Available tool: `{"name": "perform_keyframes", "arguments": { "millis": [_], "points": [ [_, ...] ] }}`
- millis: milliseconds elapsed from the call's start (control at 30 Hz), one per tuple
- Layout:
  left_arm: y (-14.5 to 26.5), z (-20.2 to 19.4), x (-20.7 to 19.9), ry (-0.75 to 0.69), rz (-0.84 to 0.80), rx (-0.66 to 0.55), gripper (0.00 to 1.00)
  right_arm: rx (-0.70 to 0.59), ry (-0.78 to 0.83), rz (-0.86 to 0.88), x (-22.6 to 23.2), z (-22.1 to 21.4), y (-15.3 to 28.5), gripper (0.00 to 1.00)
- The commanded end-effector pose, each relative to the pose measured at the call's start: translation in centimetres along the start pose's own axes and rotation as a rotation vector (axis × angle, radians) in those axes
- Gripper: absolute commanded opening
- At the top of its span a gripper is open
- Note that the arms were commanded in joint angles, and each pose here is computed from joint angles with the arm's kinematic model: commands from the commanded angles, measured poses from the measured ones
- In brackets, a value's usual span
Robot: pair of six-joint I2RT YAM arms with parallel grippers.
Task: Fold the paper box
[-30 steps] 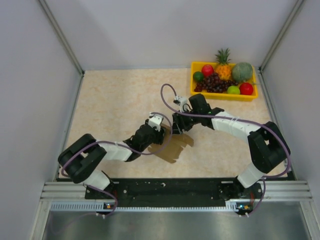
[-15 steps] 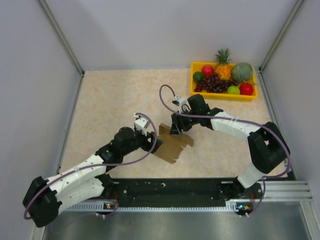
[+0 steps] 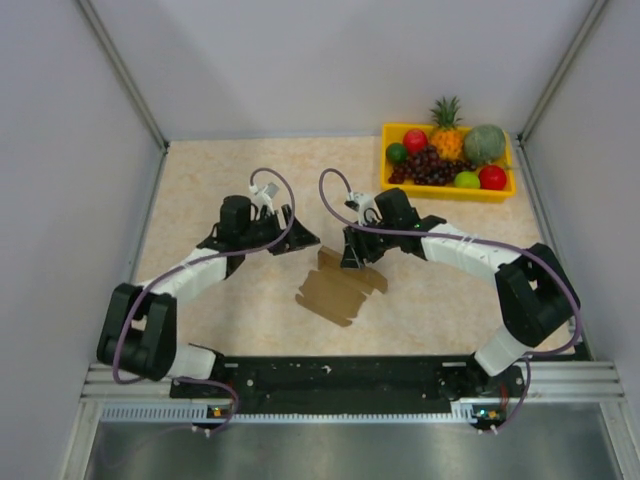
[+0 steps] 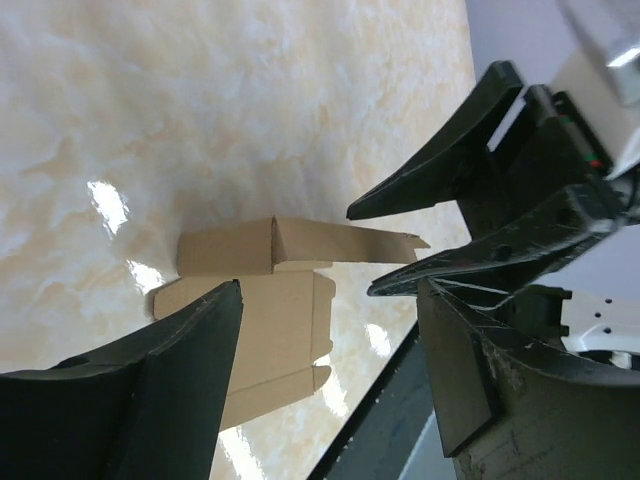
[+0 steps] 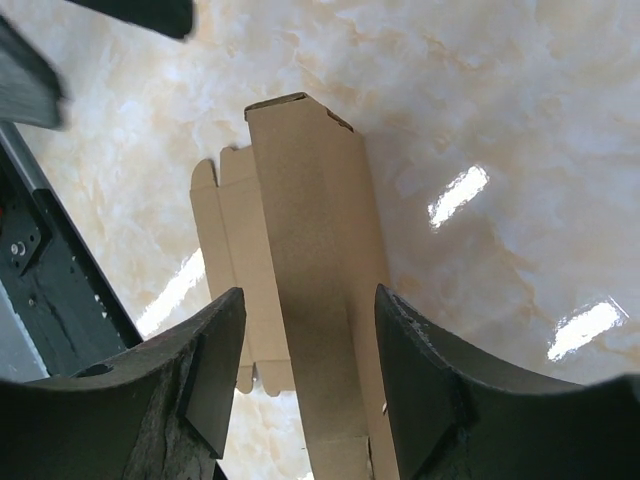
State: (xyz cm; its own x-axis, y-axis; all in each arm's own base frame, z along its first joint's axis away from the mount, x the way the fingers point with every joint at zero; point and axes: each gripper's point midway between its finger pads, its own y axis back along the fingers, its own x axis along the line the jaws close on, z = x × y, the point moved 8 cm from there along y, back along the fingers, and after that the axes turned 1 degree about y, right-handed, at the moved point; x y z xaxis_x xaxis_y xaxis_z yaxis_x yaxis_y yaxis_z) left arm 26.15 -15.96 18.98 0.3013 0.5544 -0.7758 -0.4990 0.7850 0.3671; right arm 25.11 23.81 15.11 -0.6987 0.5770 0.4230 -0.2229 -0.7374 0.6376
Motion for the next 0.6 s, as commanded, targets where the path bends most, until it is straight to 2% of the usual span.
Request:
{"name": "perform_keyframes", "arguments": {
  "millis": [0, 100, 133, 233, 300, 400, 567],
  "points": [
    [-1.9, 0.8, -0.6, -0.011, -0.163, 0.052, 0.74, -0.055, 0.033, 0.009, 0.9, 1.2, 0.6, 0.53],
    [-3.4, 0.3, 0.3, 0.014, -0.145, 0.093, 0.71, -0.056, 0.032, 0.017, 0.9, 1.3, 0.5, 0.52],
    [-3.9, 0.4, 0.3, 0.005, -0.146, 0.094, 0.66, -0.054, 0.031, 0.019, 0.9, 1.2, 0.5, 0.51],
    [-4.9, 0.1, 1.2, 0.021, -0.121, 0.099, 0.61, -0.053, 0.033, 0.019, 1.0, 1.2, 0.5, 0.51],
    [-5.2, 0.2, 1.5, 0.023, -0.111, 0.094, 0.56, -0.053, 0.036, 0.021, 1.0, 1.2, 0.5, 0.5],
    [-5.6, 0.6, 1.8, 0.005, -0.088, 0.087, 0.54, -0.056, 0.04, 0.027, 1.1, 1.2, 0.5, 0.5],
    [-5.7, -0.1, 2.2, 0.011, -0.073, 0.116, 0.43, -0.059, 0.042, 0.026, 1.1, 1.5, 0.5, 0.49]
  ]
}}
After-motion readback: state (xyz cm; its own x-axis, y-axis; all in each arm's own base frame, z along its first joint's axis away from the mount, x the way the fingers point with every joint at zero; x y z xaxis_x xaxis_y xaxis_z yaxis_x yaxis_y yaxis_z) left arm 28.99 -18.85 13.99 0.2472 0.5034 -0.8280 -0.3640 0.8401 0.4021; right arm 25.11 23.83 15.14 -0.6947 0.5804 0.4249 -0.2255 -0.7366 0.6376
